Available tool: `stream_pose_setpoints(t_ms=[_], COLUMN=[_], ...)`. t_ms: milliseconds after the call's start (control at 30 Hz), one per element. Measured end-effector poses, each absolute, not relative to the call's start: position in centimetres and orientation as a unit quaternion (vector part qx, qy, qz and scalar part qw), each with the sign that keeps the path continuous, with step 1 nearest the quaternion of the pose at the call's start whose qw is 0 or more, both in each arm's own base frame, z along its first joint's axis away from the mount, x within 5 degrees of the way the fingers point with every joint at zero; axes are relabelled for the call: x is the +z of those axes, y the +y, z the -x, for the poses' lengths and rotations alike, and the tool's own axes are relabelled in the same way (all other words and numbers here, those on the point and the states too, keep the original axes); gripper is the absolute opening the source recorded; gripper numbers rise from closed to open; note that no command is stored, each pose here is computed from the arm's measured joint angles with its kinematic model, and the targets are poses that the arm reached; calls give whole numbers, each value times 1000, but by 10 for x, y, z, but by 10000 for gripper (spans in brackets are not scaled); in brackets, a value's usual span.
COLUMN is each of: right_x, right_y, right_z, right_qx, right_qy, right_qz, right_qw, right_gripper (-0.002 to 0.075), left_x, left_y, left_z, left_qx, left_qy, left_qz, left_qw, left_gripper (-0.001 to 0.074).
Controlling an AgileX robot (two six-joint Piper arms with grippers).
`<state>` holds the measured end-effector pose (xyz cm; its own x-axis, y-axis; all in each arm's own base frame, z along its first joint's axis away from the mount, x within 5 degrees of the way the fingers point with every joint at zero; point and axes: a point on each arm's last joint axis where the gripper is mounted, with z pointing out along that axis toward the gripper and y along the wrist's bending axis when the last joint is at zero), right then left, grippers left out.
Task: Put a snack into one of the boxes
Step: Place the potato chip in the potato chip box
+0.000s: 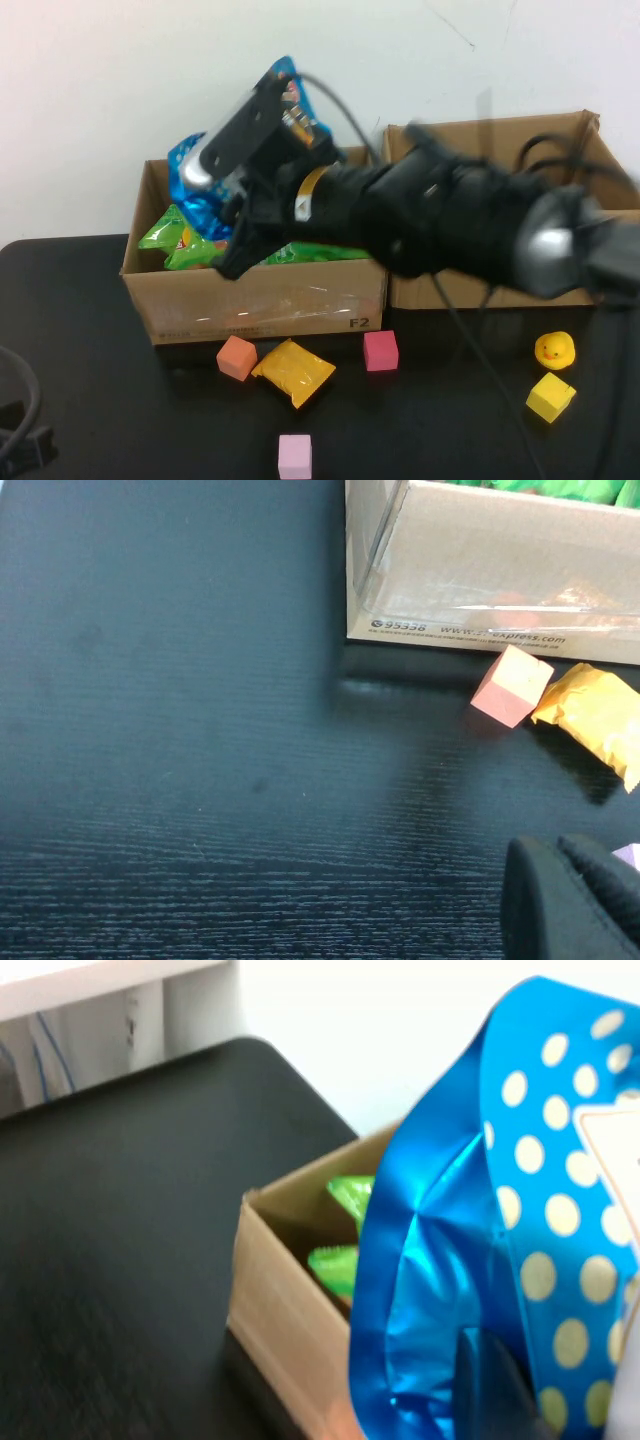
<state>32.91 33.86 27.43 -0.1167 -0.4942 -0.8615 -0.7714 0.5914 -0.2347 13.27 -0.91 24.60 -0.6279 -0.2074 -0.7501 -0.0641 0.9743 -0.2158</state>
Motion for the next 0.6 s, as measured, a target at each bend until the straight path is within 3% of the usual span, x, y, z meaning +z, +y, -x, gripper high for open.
stream_pose_setpoints(t_ms=[200,433,600], right_x=[226,202,197], right_y=[363,391,399], right_z=[-352,-380,-387], right_qx=[136,133,128], right_qy=[723,724,769], right_qz=[436,438,439], right_qw=[518,516,446], right_gripper=[237,241,387], left_x=[246,246,245], left_y=[-9,-9,-9], left_z=[-132,-132,-132], left_qx=[-86,-86,-87], left_qy=[899,899,900], left_qz=[77,77,77], left_qw=[422,422,420], left_gripper=[-2,-2,-2])
